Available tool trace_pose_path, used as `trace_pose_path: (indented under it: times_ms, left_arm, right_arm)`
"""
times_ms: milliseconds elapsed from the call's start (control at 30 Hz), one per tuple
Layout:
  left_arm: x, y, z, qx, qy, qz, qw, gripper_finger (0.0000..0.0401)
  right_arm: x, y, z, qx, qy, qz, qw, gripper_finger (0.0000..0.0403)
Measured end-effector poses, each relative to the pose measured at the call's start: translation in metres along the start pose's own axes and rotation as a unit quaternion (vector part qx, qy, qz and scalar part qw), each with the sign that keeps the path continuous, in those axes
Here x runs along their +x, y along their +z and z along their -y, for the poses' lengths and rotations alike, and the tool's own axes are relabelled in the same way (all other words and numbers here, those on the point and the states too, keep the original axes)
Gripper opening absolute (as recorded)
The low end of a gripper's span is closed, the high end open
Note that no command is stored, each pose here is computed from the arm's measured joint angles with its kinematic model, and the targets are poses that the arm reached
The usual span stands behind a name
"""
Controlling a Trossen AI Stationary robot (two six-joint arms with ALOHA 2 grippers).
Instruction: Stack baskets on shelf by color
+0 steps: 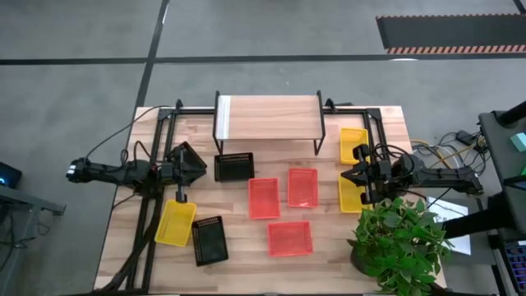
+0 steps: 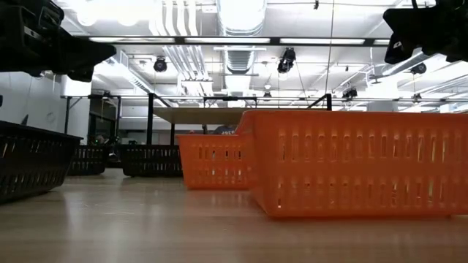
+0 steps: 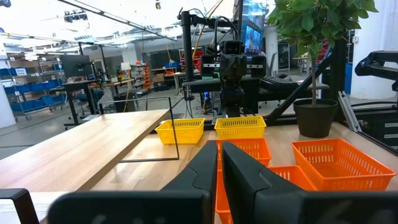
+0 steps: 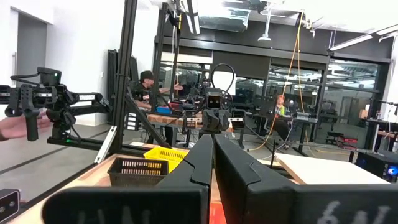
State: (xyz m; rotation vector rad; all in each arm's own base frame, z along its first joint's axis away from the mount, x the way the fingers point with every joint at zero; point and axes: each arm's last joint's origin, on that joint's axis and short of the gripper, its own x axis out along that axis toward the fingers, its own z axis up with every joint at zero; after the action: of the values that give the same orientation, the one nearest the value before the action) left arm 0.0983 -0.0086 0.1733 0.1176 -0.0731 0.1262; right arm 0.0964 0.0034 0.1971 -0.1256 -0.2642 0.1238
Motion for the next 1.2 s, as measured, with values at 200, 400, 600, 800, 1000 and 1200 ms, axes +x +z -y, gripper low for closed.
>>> trace_pose_path:
  times_ms: [200, 400, 600, 800, 1000, 1200]
  left_arm:
    - [0.000, 0.000, 0.000, 0.000, 0.000, 0.000, 1.000, 0.0008]
    - [0.000, 0.000, 0.000, 0.000, 0.000, 0.000, 1.000, 0.0008]
    - [0.000, 0.001, 0.000, -0.002, 0.001, 0.007, 1.000, 0.0008]
    - [-0.002, 0.021, -0.003, -0.033, 0.012, 0.109, 0.993, 0.0008]
    - [-0.007, 0.039, -0.007, -0.060, 0.025, 0.201, 0.977, 0.0008]
    - [-0.011, 0.050, -0.010, -0.063, 0.042, 0.259, 0.963, 0.0008]
  right_arm:
    - [0.000, 0.002, 0.000, 0.120, 0.005, 0.009, 0.993, 0.0009]
    - [0.000, 0.007, 0.002, 0.141, -0.021, 0.038, 0.989, 0.0009]
    - [-0.001, 0.013, 0.003, 0.125, -0.022, 0.068, 0.990, 0.0009]
    - [-0.002, 0.015, 0.007, 0.117, -0.102, 0.085, 0.984, 0.0009]
    - [0.000, 0.011, 0.013, 0.100, -0.195, 0.063, 0.974, 0.0009]
    - [0.006, 0.016, 0.013, 0.046, -0.190, 0.082, 0.977, 0.0009]
